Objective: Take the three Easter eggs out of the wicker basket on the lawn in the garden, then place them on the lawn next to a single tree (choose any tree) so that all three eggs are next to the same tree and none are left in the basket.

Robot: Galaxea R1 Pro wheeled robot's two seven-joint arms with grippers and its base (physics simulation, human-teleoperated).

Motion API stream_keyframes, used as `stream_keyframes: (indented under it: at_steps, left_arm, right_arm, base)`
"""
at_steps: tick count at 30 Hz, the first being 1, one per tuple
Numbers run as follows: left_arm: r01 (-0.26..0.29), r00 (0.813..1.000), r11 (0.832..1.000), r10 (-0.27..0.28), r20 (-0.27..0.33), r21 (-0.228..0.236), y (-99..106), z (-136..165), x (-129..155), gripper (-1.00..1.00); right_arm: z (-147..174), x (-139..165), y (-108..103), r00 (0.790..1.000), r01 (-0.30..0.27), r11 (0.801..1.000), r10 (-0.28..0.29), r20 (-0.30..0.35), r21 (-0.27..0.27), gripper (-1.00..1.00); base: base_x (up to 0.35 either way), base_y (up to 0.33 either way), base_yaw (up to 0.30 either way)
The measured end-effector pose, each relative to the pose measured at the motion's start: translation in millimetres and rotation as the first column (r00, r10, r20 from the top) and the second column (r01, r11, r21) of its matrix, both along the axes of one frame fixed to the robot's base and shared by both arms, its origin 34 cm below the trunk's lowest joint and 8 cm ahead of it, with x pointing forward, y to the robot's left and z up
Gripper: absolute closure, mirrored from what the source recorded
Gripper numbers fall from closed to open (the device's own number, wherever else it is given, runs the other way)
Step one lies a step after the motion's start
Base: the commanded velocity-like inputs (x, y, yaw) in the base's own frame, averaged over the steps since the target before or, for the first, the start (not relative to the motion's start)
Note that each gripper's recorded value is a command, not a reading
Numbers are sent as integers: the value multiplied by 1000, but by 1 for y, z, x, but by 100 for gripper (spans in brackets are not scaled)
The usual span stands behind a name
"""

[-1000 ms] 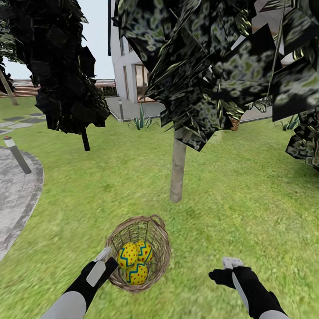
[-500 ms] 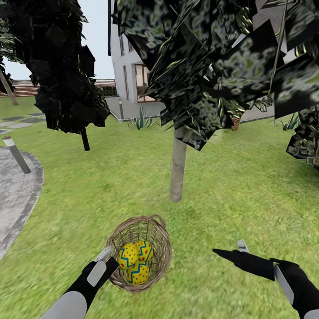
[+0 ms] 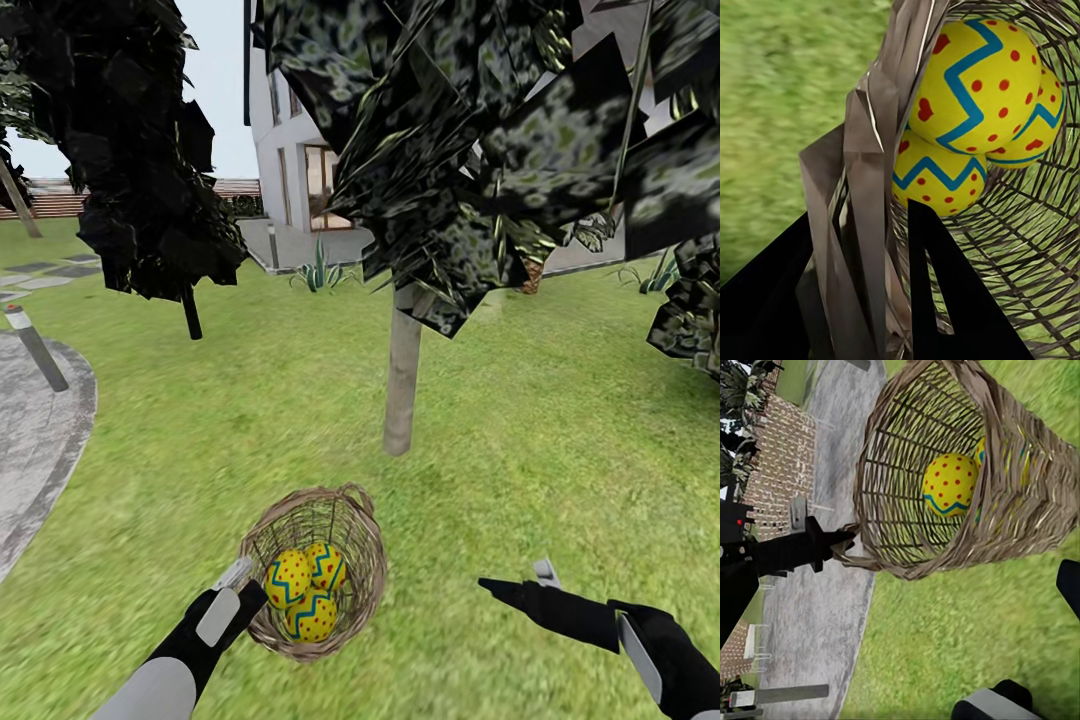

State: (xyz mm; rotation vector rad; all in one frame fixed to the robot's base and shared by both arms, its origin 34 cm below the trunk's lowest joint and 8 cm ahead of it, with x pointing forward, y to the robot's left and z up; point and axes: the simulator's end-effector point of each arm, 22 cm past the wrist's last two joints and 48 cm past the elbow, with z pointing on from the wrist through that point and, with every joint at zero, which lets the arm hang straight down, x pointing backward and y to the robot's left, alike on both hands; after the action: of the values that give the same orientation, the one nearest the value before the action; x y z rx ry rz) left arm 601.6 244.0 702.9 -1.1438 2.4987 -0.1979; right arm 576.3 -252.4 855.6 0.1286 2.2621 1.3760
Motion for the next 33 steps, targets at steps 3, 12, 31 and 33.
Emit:
stream_keyframes:
  at_steps: [3, 12, 31, 33]
  left_arm:
    - [1, 1000, 1000, -1, 0, 1, 0, -3, 1, 100]
    - [0, 1000, 1000, 0, -1, 1, 1, -12, 3, 100]
    - [0, 1000, 1000, 0, 1, 2, 1, -33, 8, 100]
    - [0, 1000, 1000, 0, 0, 1, 1, -35, 8, 100]
  right_arm:
    - [-3, 0, -1, 1000, 0, 1000, 0, -1, -1, -100]
    - [-12, 3, -1, 1000, 0, 1000, 0, -1, -1, -100]
    - [-32, 8, -1, 1000, 0, 1000, 0, 3, -1, -100]
    - [-35, 8, -1, 1000, -4, 1000, 4, 3, -5, -100]
  base:
    - [0, 0, 0]
    - [57, 0, 0]
    - [322, 0, 0]
    - [327, 0, 0]
